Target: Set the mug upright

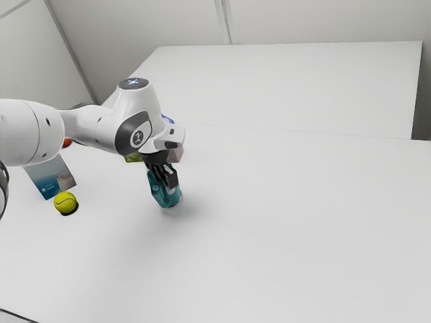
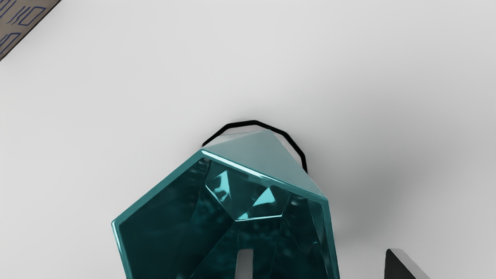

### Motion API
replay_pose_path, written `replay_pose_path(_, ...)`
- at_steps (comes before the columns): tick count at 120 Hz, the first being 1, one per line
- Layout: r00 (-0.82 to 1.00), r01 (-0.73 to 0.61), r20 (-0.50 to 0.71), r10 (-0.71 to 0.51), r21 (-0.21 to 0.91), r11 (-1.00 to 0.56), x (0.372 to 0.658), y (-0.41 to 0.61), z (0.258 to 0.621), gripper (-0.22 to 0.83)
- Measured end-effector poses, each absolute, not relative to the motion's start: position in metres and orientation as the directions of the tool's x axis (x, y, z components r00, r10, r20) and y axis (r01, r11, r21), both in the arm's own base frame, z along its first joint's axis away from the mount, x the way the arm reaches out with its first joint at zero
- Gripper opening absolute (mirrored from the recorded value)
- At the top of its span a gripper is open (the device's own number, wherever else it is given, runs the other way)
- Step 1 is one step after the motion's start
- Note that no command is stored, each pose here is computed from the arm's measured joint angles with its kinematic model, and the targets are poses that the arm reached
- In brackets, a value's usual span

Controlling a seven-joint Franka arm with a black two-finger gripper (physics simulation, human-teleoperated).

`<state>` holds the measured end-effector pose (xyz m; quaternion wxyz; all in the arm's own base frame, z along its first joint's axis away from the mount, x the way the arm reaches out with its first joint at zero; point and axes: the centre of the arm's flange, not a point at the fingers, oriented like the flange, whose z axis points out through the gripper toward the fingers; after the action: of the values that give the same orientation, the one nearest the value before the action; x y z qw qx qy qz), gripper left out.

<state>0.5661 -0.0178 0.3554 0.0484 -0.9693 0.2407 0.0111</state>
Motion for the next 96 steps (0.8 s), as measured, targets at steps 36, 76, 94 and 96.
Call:
replay_pose_path(36,0.886,-0.46,0.016,-0.464,-0.107,-0.881,0.568,-0.018,0.389,0.55)
replay_pose_path(76,0.903,-0.409,0.104,-0.416,-0.081,-0.909,0.614,-0.03,0.502,0.6)
replay_pose_path(94,0.929,-0.369,0.012,-0.37,-0.037,-0.929,0.612,-0.037,0.519,0.61)
replay_pose_path(96,0.932,-0.362,0.001,-0.362,-0.032,-0.932,0.611,-0.037,0.519,0.61)
